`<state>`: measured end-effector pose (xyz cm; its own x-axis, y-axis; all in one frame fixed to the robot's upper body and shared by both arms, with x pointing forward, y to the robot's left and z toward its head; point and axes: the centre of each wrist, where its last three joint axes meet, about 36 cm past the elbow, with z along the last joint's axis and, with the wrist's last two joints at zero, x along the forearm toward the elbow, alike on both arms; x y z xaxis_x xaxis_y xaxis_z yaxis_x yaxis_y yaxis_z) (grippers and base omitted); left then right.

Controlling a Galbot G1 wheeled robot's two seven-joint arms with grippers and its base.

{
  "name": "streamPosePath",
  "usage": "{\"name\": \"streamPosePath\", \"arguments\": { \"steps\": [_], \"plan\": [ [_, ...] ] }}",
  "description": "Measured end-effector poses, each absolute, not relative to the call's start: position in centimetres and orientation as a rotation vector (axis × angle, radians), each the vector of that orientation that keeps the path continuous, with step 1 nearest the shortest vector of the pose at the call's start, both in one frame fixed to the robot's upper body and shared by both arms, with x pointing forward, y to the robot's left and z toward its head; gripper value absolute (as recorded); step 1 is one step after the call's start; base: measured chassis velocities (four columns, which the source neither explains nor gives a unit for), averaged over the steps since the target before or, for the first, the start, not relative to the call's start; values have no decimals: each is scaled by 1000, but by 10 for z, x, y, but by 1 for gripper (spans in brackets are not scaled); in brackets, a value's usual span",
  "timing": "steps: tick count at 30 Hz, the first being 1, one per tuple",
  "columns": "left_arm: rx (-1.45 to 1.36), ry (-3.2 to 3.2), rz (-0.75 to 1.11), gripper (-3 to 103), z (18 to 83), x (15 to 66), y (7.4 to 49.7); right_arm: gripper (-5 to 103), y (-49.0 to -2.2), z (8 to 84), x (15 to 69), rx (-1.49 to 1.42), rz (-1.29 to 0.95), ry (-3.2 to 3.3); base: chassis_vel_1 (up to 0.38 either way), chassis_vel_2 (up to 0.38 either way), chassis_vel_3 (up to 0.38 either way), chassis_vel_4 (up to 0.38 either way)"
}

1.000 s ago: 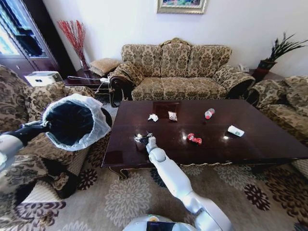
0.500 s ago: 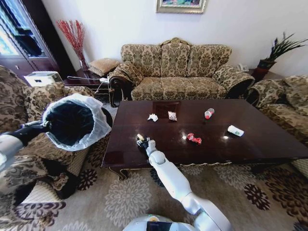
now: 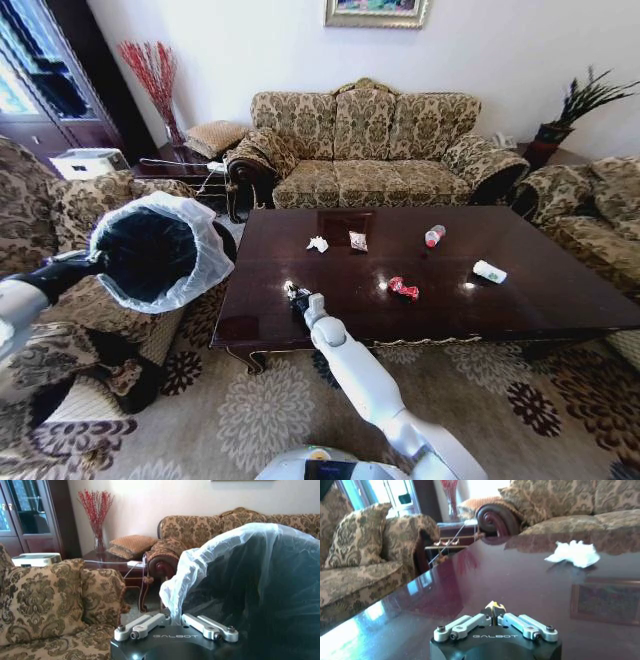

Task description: Move to the front of the table and place the trash on the table into the trash bin.

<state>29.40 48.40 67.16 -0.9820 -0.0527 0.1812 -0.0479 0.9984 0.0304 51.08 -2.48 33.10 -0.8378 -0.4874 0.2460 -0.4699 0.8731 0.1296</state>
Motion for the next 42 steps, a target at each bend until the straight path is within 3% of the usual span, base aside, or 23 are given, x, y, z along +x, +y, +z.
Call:
{"name": "streamPosePath", "arguments": {
  "steps": [8,10,17,21,24,33,39,42],
  "plan": [
    [57,-2910,-20,0,674,302,483,0,-91,393,479,737,-299,-2957,0,0,0,0],
    [-7,-2819,-6,0,677,313,480,0,-127,447,450,868,-389,-3063,0,0,0,0],
    [-191,-2619,-38,0,671,331,454,0,-170,538,380,1322,-522,-3138,0,0,0,0],
    [-280,-2581,-67,0,669,334,433,0,-169,567,349,1542,-612,-3075,0,0,0,0],
    [-412,-2542,-116,0,671,332,395,0,-156,582,322,1729,-692,-2928,0,0,0,0],
    [-533,-2535,-169,0,676,304,347,0,-122,558,300,1807,-683,-2732,0,0,0,0],
    [-552,-2537,-181,0,677,293,337,-1,-109,544,298,1797,-625,-2707,0,0,0,0],
    [-531,-2542,-178,0,676,290,338,15,-105,540,295,1802,-606,-2701,0,0,0,0]
  ]
}}
